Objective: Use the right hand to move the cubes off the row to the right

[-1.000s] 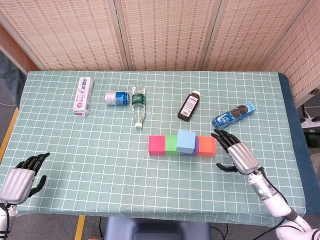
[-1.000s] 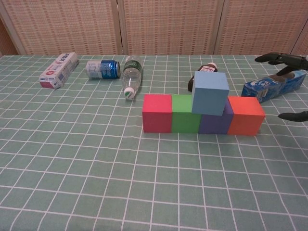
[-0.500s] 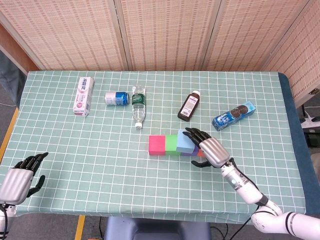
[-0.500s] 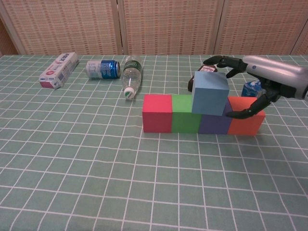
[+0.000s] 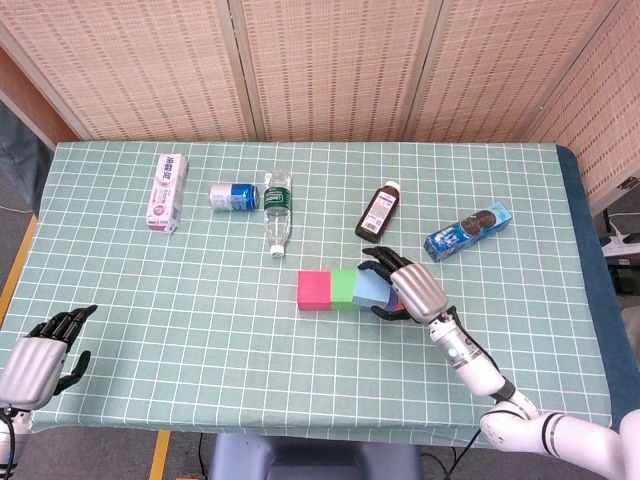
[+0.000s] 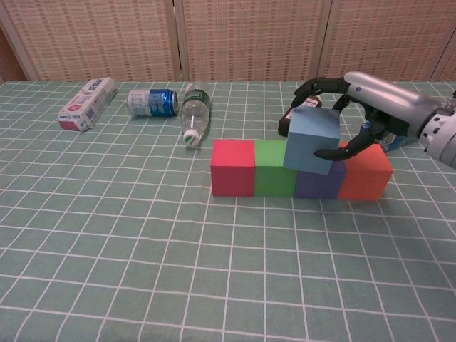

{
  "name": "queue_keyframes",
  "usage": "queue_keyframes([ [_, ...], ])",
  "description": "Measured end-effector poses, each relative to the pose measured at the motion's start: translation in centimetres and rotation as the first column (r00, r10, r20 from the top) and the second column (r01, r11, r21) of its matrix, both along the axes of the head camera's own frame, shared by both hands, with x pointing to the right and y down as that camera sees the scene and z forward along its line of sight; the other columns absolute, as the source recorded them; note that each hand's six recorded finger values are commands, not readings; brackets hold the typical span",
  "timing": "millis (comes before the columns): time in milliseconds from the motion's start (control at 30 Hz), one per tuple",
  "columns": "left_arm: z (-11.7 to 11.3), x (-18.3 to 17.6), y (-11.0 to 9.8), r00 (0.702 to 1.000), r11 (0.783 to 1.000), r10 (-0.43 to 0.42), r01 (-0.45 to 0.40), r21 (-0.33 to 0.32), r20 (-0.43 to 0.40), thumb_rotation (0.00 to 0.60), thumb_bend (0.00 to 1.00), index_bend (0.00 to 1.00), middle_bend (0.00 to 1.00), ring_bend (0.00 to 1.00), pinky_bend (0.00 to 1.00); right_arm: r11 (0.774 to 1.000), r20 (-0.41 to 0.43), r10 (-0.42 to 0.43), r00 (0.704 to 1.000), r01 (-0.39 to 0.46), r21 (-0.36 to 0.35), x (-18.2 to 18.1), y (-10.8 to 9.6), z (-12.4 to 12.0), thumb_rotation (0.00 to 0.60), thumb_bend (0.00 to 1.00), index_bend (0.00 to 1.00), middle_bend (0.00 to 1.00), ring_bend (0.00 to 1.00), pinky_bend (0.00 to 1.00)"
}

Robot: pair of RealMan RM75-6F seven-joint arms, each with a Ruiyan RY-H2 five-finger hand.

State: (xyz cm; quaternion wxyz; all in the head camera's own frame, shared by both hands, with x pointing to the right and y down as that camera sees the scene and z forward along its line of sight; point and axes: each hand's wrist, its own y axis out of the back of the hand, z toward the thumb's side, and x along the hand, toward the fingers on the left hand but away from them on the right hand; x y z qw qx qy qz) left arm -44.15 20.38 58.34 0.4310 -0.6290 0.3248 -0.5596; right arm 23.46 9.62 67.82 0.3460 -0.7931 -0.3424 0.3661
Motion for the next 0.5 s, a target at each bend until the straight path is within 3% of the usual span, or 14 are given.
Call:
queue_keyframes([
  [100,-0.1,-0.1,0.0,1.0,1.0,-0.004,0.004,0.005,-0.003,0.6,0.47,0.13,0.2,0.22,0.4,0.999,0.009,0.019,1.0,-0.019,0.039,0.3,-0.3,-0.1,0.6,0.44,0.56,0.45,0.49,0.71],
  [167,-0.1,-0.2,-0.1,1.0,1.0,-0.007,0.007,0.004,-0.003,0.6,0.47,0.13,0.2,0.22,0.4,0.998,0.021,0.03,0.999,-0.031,0.063,0.5,-0.4,-0.3,0.6,0.48,0.6,0.49,0.53,0.75],
  [367,-0.1,-0.1,0.0,1.0,1.0,-0.002,0.002,0.005,-0.002,0.6,0.47,0.13,0.2,0.22,0.4,0.988,0.048,0.039,0.998,-0.046,0.151,1.4,-0.1,-1.7,0.6,0.49,0.61,0.5,0.55,0.76],
  [500,-0.1,-0.1,0.0,1.0,1.0,-0.001,0.001,0.003,-0.002,0.6,0.47,0.13,0.2,0.22,0.4,0.986,0.027,0.034,0.999,-0.038,0.16,2.3,0.7,-2.1,0.6,0.49,0.61,0.5,0.55,0.76],
])
